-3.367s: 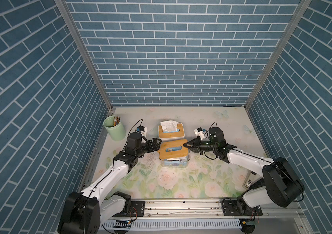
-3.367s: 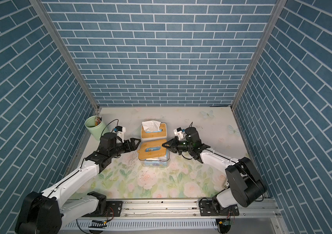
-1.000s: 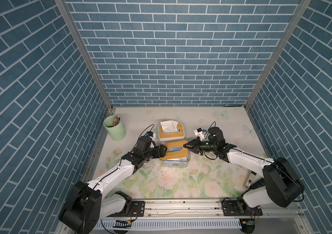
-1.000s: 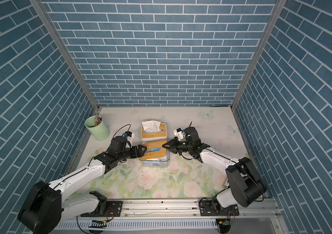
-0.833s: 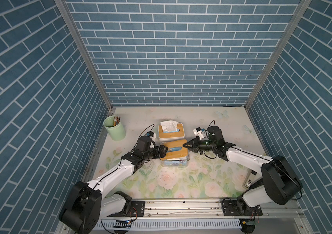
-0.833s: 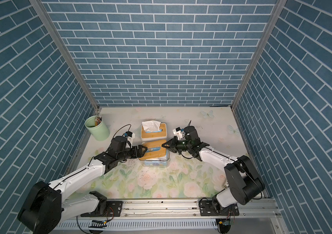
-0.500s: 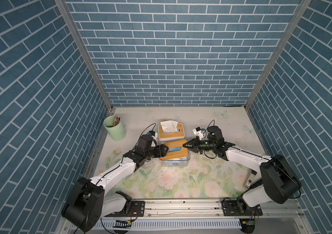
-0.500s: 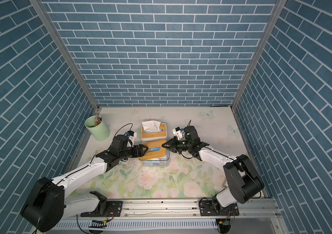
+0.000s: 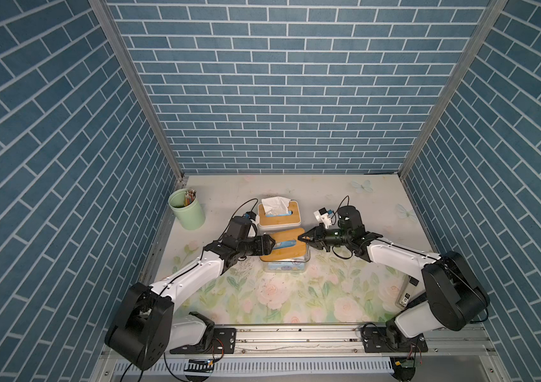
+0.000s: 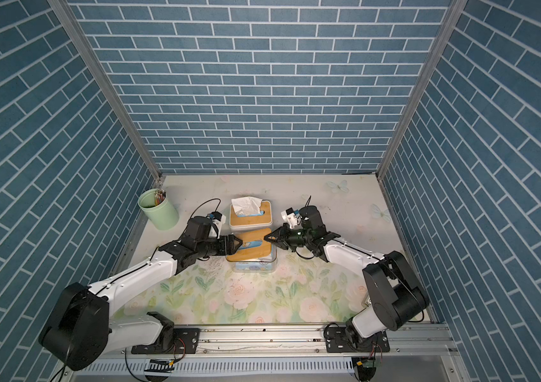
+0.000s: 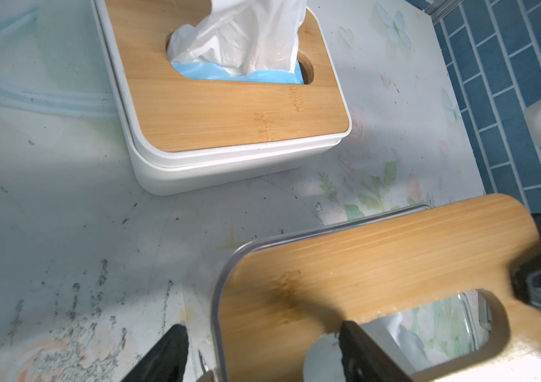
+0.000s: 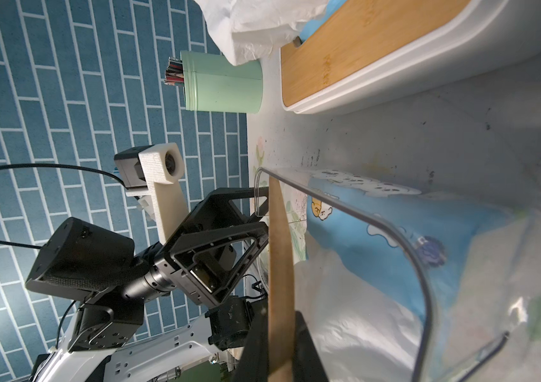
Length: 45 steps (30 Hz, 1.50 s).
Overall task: Put the tissue paper into the tissue box
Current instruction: Close the box lid on the tissue box.
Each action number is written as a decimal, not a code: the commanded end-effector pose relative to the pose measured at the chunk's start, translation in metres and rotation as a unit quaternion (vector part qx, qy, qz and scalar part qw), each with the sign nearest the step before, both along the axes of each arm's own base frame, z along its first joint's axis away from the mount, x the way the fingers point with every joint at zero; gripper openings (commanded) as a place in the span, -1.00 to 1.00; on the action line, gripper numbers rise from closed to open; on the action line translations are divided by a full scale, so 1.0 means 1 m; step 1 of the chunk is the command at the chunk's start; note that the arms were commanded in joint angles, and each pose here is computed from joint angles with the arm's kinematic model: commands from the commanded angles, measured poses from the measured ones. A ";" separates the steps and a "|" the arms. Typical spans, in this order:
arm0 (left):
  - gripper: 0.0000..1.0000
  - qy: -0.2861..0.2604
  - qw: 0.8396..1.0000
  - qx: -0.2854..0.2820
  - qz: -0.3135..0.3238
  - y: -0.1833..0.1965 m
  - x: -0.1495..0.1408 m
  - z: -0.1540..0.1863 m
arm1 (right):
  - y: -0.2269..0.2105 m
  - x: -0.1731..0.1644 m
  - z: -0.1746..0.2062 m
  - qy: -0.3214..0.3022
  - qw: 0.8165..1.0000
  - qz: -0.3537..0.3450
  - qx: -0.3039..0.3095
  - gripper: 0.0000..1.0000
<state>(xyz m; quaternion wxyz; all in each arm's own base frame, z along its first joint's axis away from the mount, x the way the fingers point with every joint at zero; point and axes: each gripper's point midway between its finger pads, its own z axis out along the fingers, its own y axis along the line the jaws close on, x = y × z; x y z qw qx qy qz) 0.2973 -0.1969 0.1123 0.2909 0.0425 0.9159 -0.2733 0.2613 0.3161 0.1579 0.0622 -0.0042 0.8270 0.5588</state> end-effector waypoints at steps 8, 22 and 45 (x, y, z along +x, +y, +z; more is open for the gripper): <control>0.57 0.047 0.998 0.025 -0.024 0.003 -0.011 -0.007 | -0.001 -0.003 -0.019 -0.010 0.999 0.016 -0.034 -0.92; 0.33 0.069 0.997 0.022 -0.021 0.005 -0.005 -0.010 | 0.000 0.000 -0.016 -0.023 0.999 0.019 -0.035 -0.95; -0.09 0.089 0.995 0.054 0.004 0.014 0.000 -0.018 | -0.017 0.001 -0.034 -0.039 0.996 0.015 -0.073 -0.49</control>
